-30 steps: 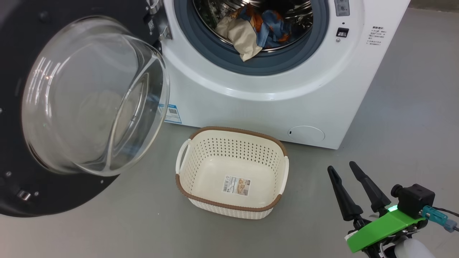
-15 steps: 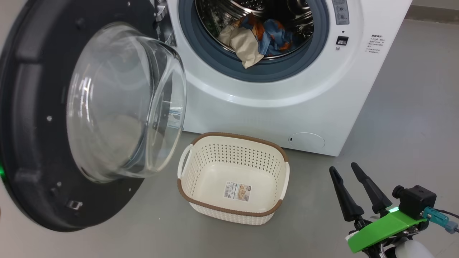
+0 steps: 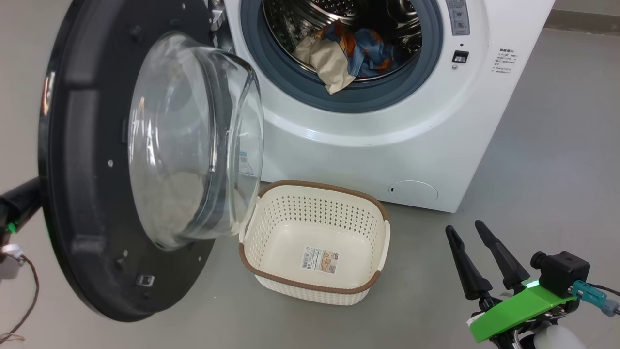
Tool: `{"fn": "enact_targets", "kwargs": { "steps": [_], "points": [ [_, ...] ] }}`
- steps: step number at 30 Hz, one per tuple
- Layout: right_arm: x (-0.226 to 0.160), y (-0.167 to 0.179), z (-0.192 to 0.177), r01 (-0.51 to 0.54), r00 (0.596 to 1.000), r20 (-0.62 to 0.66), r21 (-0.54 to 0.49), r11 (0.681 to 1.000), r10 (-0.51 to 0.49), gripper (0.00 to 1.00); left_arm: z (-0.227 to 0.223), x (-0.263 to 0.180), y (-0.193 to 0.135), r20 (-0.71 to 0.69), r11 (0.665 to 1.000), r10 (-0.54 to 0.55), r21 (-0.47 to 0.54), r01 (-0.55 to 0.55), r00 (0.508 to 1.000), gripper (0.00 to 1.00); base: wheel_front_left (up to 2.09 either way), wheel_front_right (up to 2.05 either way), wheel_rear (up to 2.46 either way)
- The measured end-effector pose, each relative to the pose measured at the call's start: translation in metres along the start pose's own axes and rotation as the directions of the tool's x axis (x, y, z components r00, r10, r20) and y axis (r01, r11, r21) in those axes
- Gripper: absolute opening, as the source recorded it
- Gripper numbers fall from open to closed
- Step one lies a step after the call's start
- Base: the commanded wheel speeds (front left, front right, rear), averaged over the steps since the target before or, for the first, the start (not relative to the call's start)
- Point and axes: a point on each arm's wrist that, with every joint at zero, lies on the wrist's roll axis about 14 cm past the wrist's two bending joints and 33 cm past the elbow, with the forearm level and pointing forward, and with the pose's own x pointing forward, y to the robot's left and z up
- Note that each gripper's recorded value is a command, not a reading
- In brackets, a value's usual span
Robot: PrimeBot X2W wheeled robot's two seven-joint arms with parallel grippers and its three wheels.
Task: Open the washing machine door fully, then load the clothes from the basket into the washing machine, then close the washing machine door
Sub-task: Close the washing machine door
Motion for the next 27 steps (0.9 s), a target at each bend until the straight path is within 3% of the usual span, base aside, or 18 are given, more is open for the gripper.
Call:
{"fn": "enact_targets", "kwargs": {
  "steps": [8,23,24,27],
  "points": [
    [0.000,0.000,0.001,-0.001,1.000,0.002,-0.001,1.000,0.001,1.00,-0.005,-0.002,-0.006,-0.004,1.000,-0.011,0.013,0.011,1.000,0.00,0.00,0.00,0.00],
    [0.005,0.011,0.000,-0.030,1.000,-0.002,-0.005,1.000,0.030,1.00,0.013,-0.018,0.000,0.120,1.000,-0.006,0.020,0.004,0.993,0.00,0.00,0.00,0.00],
    [0.005,0.012,0.001,-0.034,0.999,-0.002,-0.005,0.999,0.034,1.00,0.015,-0.020,0.001,0.136,1.000,-0.007,0.028,0.004,0.991,0.31,0.00,0.00,0.00],
    [0.007,0.016,0.001,-0.046,0.999,-0.001,-0.006,0.999,0.046,1.00,0.022,-0.028,0.004,0.180,0.999,0.002,0.035,-0.009,0.984,0.49,0.00,0.00,0.00]
  ]
}}
